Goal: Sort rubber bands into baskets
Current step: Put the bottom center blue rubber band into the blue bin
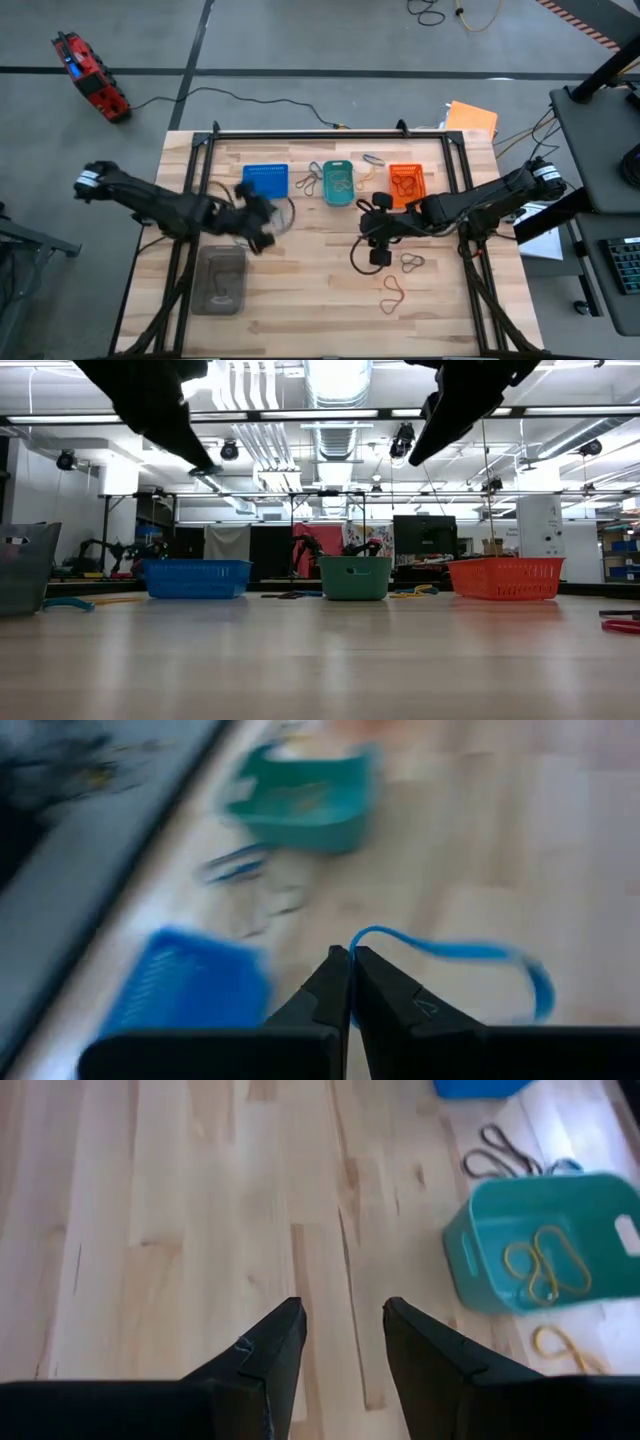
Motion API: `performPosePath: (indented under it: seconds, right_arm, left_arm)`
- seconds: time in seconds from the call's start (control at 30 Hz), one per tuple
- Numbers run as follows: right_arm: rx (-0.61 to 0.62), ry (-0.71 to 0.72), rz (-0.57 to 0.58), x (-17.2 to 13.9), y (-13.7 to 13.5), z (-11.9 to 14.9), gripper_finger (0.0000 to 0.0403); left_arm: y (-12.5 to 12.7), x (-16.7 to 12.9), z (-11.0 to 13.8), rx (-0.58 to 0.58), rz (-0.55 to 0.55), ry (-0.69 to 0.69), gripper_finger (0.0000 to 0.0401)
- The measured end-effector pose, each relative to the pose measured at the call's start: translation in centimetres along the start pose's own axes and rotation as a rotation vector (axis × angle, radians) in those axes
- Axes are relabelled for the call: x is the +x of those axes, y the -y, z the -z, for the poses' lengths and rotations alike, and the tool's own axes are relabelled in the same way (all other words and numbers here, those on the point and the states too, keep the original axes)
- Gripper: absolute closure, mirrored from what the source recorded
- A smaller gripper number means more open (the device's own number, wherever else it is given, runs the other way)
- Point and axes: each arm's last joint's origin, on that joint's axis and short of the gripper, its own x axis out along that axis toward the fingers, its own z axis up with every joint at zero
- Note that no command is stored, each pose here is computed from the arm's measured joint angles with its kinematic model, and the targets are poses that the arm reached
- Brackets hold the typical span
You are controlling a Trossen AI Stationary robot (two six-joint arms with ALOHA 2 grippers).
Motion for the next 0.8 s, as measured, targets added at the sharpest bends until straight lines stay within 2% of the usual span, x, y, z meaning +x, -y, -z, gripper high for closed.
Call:
performPosePath:
  seconds: [0.13, 0.27, 0.53, 0.8]
  right_arm:
    - [-0.036, 0.062, 0.011, 0.0, 0.0, -0.6, 0.0270]
    - [-0.058, 0.107, 0.052, -0.1, 0.0, -1.0, 0.0268]
    - [-0.072, 0.140, 0.155, -0.1, 0.3, -1.3, 0.0272]
    - [-0.056, 0.169, 0.188, 0.1, 1.3, -1.8, 0.0269]
  left_arm:
    - [-4.4, 0.1, 0.1, -0.095, -0.129, -0.059, 0.0401]
    - [-7.9, 1.6, 0.6, -0.194, -0.246, -0.123, 0.0401]
    - [-12.2, 4.4, 2.7, -0.280, -0.213, -0.300, 0.0401]
    - [-13.1, 5.7, 2.5, -0.247, -0.216, -0.286, 0.0401]
